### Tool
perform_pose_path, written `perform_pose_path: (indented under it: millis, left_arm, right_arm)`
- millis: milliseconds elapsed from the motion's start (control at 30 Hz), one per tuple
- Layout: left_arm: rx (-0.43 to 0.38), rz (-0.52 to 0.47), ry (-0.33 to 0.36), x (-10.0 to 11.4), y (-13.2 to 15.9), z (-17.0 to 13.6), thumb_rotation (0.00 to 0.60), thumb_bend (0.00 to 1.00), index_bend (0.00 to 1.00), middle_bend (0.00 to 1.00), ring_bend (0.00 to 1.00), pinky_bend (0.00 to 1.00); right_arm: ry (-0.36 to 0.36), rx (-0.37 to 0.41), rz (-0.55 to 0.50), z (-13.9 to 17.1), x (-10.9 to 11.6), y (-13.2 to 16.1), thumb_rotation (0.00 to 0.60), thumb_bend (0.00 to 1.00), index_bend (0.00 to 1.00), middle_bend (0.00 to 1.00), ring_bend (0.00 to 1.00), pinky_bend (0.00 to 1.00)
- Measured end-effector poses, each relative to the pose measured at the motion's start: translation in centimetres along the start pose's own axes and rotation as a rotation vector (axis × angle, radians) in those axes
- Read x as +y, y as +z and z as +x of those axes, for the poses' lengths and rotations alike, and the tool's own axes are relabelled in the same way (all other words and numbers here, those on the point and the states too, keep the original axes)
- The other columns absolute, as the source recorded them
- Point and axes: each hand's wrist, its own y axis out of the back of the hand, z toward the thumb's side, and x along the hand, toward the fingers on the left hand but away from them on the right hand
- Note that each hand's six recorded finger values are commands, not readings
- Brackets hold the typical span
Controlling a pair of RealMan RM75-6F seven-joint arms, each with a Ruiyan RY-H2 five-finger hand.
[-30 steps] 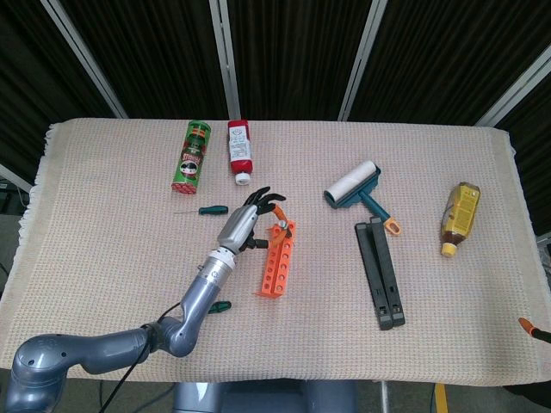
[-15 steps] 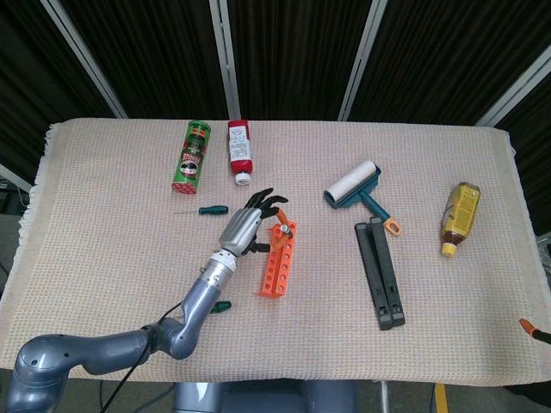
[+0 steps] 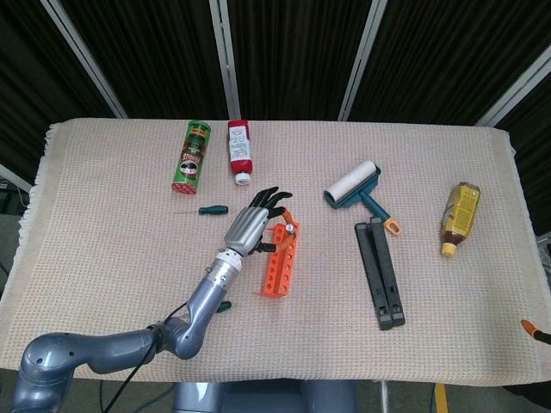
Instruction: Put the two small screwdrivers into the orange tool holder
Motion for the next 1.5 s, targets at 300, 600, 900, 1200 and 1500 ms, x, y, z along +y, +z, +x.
perform_pose_path:
  millis: [300, 600, 900, 1200, 1500]
  left_arm:
    - [0.002, 0.058, 0.018, 0.3, -0.1, -0.6, 0.506, 0.50, 0.54, 0.11, 0.00, 0.00]
    - [0.011, 0.125, 0.048, 1.1, -0.7, -1.2, 0.503, 0.50, 0.53, 0.11, 0.00, 0.00]
    - [0.032, 0.163, 0.049, 1.2, -0.2, -0.2, 0.496, 0.49, 0.28, 0.03, 0.00, 0.00]
    - [0.035, 0.156, 0.028, 0.7, 0.3, -0.2, 0.496, 0.47, 0.15, 0.00, 0.00, 0.00]
    - [0.064, -0.135, -0.002, 1.4, 0.6, -1.4, 0.494, 0.45, 0.06, 0.00, 0.00, 0.00]
  right_arm:
    - [-0.004, -0.007, -0.002, 0.2, 0.1, -0.4, 0.600, 0.00, 0.05, 0.08, 0.00, 0.03]
    - [-0.006, -0.001, -0.005, 0.3, 0.1, -0.4, 0.600, 0.00, 0.05, 0.08, 0.00, 0.03]
    - [-0.012, -0.001, -0.008, 0.5, 0.2, -0.4, 0.600, 0.00, 0.05, 0.08, 0.00, 0.03]
    - [-0.014, -0.005, -0.008, 0.6, 0.3, -0.5, 0.600, 0.00, 0.05, 0.08, 0.00, 0.03]
    - [-0.011, 0.003, -0.008, 0.6, 0.1, -0.3, 0.600, 0.00, 0.05, 0.08, 0.00, 0.03]
